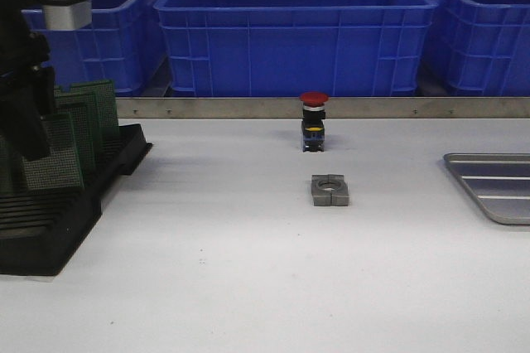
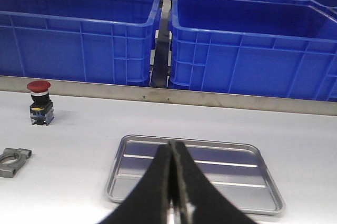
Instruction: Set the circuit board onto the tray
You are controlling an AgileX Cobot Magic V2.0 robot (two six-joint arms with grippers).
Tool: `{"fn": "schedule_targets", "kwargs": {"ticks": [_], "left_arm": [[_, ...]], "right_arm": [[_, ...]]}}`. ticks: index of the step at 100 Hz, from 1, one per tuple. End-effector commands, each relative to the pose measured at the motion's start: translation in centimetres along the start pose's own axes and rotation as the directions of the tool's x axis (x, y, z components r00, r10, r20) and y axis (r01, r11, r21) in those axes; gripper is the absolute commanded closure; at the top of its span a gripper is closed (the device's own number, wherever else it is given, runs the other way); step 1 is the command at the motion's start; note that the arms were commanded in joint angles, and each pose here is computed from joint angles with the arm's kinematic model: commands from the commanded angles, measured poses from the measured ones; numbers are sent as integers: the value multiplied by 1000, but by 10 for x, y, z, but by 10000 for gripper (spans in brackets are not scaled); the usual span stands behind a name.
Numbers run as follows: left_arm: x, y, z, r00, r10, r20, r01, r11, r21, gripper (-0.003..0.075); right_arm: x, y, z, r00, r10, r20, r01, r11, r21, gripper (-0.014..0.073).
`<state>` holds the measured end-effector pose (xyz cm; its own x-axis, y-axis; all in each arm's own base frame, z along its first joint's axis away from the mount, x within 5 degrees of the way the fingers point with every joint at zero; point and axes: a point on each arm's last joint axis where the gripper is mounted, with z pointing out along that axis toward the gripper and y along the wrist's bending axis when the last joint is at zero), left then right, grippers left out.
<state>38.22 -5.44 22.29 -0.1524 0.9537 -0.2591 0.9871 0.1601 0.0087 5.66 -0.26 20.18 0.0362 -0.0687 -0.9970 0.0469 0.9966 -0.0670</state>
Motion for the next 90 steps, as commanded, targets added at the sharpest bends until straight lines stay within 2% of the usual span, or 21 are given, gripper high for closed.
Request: {"fn": "schedule_targets", "kwargs": {"ticks": [1,11,35,46,67,90], "left_arm": [[-11,-5,-26,999,16,42,-14,999,-42,606],[-11,-6,-26,999,16,41,-14,999,-32,738],[-13,-11,-35,999,22,45,-22,1000,4,741],[-18,-13,-51,997,30,68,-28,999,-40,741],[-36,-25,-76,977,32,212,-16,997,-77,741],[-79,-42,-74,928,66,368,-63,998,-19,741]], "right_arm": [[-13,0,-3,993,-14,117,14,1000,2,656],[-13,0,-3,993,-14,117,14,1000,2,656],[-13,0,-3,993,-14,117,14,1000,2,656],[-13,0,-3,993,-14,117,14,1000,2,656],[-13,0,-3,993,-14,117,14,1000,2,656],[-13,0,-3,993,-14,117,14,1000,2,656]]}}
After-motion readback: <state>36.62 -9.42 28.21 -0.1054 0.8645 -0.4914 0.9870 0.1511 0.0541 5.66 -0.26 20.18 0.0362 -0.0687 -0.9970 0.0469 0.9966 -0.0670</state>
